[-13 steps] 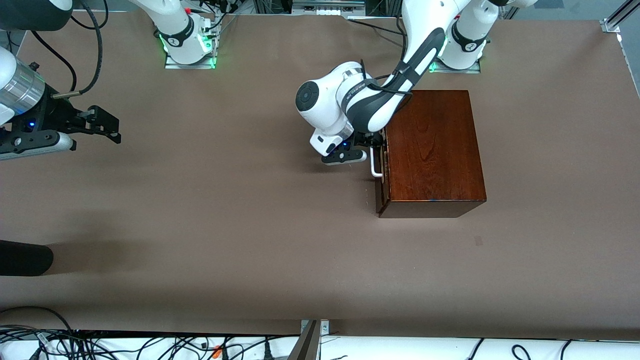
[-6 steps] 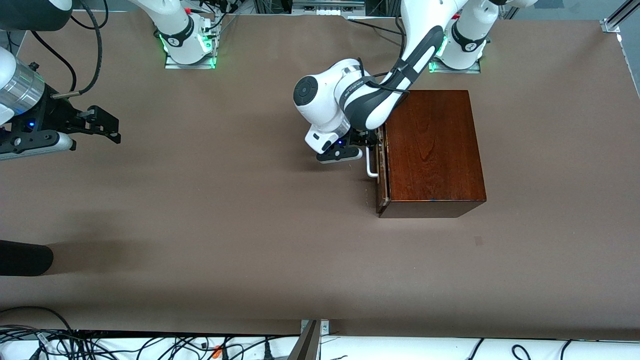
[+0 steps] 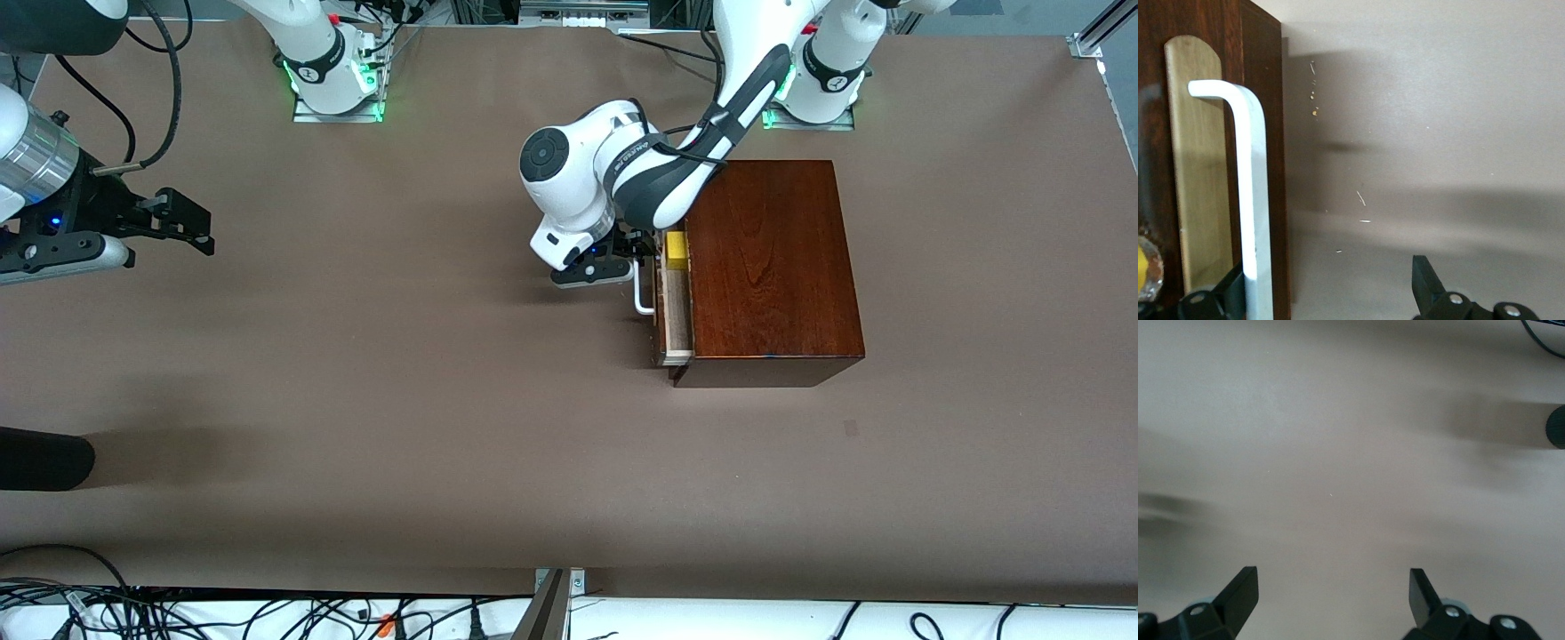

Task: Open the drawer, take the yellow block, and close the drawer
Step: 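Pull the drawer open by its handle with the left gripper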

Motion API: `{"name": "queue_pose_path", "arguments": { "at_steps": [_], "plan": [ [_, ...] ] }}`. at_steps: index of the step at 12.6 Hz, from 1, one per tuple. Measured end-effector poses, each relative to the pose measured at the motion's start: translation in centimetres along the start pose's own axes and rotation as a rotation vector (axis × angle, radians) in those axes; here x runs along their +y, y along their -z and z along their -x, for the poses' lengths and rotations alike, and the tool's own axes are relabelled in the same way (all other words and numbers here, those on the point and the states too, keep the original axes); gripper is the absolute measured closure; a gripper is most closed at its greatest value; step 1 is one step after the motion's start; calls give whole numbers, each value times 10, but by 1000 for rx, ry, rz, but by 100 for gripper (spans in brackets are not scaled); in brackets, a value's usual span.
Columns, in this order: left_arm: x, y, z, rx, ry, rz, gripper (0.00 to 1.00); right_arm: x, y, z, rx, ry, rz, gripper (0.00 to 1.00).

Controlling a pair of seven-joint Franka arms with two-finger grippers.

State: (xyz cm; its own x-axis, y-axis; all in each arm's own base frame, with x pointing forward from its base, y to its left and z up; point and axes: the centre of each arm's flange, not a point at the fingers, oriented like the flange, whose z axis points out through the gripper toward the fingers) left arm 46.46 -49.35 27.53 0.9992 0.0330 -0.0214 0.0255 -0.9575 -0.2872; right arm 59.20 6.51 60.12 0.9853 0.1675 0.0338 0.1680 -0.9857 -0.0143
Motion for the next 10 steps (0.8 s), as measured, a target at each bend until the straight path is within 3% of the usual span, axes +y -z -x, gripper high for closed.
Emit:
{"name": "queue_pose_path", "arguments": {
  "at_steps": [10],
  "plan": [
    [14, 8, 4, 10, -1, 64, 0, 1, 0, 0, 0, -2, 0, 0]
  ]
}}
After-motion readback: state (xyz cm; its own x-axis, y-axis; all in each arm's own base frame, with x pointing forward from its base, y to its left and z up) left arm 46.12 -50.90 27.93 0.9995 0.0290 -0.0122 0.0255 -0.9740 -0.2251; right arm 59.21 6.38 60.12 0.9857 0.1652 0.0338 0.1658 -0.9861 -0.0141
